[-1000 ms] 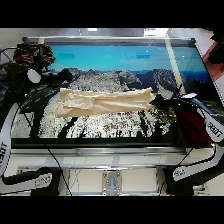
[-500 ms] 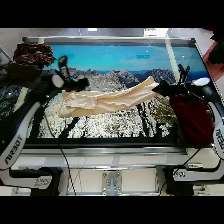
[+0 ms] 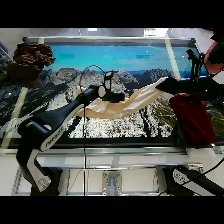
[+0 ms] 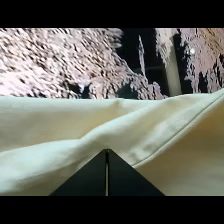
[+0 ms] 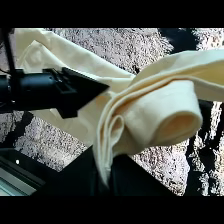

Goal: Fold the shirts.

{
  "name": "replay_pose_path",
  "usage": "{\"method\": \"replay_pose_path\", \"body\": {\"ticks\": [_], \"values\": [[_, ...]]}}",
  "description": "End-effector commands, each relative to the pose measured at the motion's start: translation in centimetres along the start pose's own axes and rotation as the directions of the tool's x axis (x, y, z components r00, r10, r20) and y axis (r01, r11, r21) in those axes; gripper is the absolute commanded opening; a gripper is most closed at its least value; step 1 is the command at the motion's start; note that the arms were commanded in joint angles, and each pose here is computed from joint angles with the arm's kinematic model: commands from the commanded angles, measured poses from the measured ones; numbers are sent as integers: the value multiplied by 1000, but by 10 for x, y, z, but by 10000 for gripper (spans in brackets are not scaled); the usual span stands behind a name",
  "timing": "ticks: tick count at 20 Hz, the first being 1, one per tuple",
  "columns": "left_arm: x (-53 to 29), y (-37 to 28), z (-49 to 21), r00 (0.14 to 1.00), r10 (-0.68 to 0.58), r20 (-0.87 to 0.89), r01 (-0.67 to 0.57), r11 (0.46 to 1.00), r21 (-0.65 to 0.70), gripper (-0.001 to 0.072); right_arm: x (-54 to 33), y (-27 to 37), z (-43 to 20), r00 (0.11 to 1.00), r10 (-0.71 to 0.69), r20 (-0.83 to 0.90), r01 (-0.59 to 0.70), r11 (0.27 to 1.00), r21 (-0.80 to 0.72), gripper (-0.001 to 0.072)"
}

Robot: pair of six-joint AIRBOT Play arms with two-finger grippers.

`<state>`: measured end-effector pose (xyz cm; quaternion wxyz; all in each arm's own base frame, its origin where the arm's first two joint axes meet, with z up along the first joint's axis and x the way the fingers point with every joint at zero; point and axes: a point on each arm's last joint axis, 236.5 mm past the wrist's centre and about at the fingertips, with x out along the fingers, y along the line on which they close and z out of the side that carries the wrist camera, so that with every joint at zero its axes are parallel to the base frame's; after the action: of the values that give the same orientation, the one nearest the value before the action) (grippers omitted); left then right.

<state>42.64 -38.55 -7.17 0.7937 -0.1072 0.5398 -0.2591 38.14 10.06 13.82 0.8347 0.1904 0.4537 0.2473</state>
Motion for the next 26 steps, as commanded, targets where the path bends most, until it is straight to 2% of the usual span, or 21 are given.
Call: {"method": "replay_pose_path", "body": {"ticks": [1,5,8,12,15,20,24,25,26], "values": [[18,-15,-35,992,-5,-130,8,1000,21,7,-7,20,-2,1000,9,15,-8,999,-43,34],[-3,-4,-26,990,8,-142,-1,999,49,7,0,39,11,998,23,63,-17,996,-92,33],[-78,8,54,997,11,70,-16,997,69,8,-2,63,23,995,38,96,-26,992,-124,32],[-230,70,137,912,176,370,-220,972,80,8,20,96,22,996,45,74,-32,986,-161,32],[-324,107,152,830,271,488,-317,949,12,9,80,128,12,995,97,37,-90,982,-164,32],[-393,174,136,734,486,474,-519,852,-69,9,199,202,-27,973,232,3,-230,966,-117,32],[-396,198,128,722,531,444,-548,830,-102,9,230,252,-15,949,300,92,-285,947,-151,34],[-394,199,126,724,533,438,-549,829,-102,9,231,258,-12,946,310,98,-294,944,-152,74],[-391,200,125,726,533,434,-549,830,-101,9,231,259,-9,944,312,107,-294,943,-153,289]]}}
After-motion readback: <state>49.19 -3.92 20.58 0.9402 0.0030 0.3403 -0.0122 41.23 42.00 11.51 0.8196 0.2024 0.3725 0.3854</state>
